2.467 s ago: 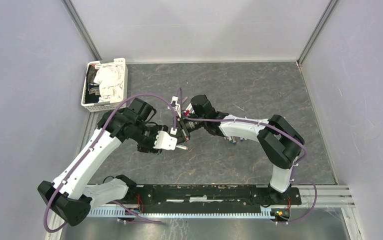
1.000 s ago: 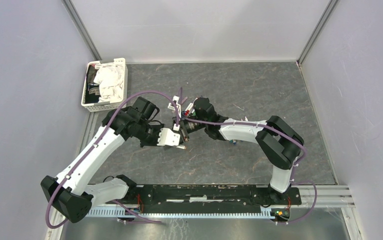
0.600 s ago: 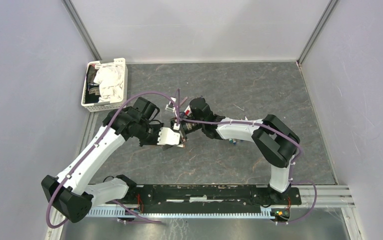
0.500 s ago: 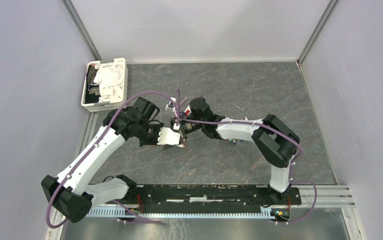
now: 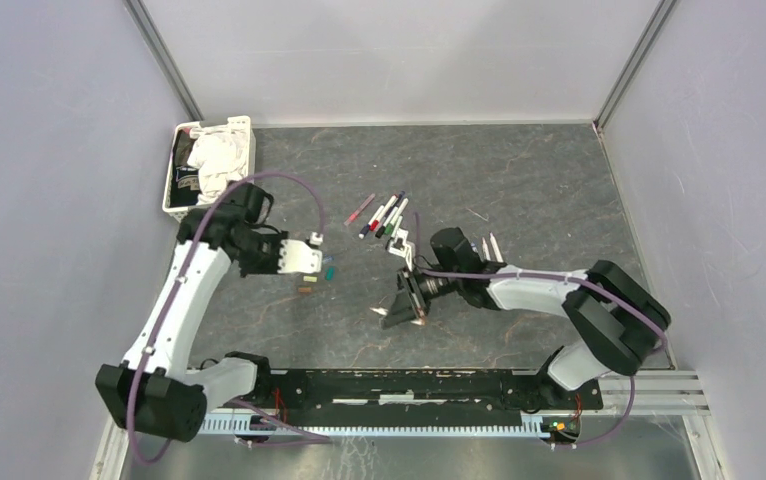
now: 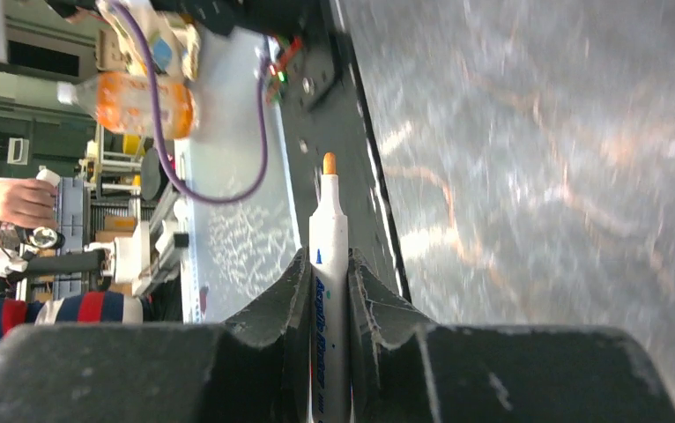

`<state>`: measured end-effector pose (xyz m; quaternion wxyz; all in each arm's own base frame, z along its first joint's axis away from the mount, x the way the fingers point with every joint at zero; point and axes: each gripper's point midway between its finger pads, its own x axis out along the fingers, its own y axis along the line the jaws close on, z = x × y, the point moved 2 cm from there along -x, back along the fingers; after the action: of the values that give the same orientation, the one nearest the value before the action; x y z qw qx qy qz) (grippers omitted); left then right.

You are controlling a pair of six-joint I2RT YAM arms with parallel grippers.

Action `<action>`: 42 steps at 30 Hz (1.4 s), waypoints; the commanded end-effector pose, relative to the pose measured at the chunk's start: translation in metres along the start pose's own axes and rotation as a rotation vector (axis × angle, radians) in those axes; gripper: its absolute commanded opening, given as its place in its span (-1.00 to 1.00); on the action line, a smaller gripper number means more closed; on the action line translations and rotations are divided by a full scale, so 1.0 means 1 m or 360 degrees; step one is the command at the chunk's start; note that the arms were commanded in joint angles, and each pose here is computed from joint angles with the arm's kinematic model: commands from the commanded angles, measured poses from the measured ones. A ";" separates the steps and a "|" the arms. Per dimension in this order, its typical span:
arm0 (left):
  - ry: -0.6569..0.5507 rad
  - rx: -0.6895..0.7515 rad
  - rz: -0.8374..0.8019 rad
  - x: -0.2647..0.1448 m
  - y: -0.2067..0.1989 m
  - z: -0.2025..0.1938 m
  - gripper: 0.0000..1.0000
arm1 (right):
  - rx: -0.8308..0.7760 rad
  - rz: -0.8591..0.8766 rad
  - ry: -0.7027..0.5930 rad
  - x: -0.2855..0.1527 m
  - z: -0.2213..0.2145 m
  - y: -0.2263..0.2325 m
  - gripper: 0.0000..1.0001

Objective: Open the pen caps
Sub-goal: Open the pen cap from the pen, then place the pen cap at the center of the board, then place the pen at the center of the board.

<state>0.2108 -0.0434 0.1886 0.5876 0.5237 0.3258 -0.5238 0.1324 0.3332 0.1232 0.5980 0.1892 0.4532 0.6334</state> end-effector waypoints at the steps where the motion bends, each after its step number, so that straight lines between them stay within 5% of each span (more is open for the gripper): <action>1: 0.0012 0.0085 0.0004 -0.018 0.021 -0.021 -0.95 | -0.0040 -0.0095 0.0039 -0.017 -0.026 -0.002 -1.00; 8: -0.0378 -0.0116 0.0034 0.010 0.014 0.019 -0.95 | -0.0167 -0.0295 -0.0125 -0.029 0.017 -0.003 -1.00; 11: -0.0431 -0.0304 0.0120 0.036 0.026 0.020 -0.64 | -0.0158 -0.0693 -0.0293 -0.056 0.041 -0.037 -1.00; 18: -0.0356 -0.0733 0.0149 0.096 0.062 0.011 -0.59 | -0.0090 -0.1358 -0.0727 -0.147 0.068 -0.087 -1.00; 29: -0.0188 -0.0776 0.0044 0.158 0.055 0.002 -0.32 | 0.0025 -0.1825 -0.0873 -0.206 0.059 -0.147 -1.00; 39: -0.0225 -0.0882 0.0189 0.120 0.083 0.013 -0.10 | 0.0125 -0.1864 -0.0733 -0.196 0.050 -0.190 -0.96; 41: -0.0268 -0.0920 0.0221 0.102 0.091 0.021 0.12 | 0.0135 -0.1865 -0.0712 -0.195 0.049 -0.194 -0.81; 42: -0.0285 -0.0947 0.0236 0.092 0.094 0.024 0.38 | 0.0139 -0.1864 -0.0703 -0.194 0.048 -0.195 -0.73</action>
<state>0.3036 -0.0926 0.0751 0.7271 0.3324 0.4112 -0.4378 0.3062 0.1430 0.0407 0.9058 0.0671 0.3978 0.1292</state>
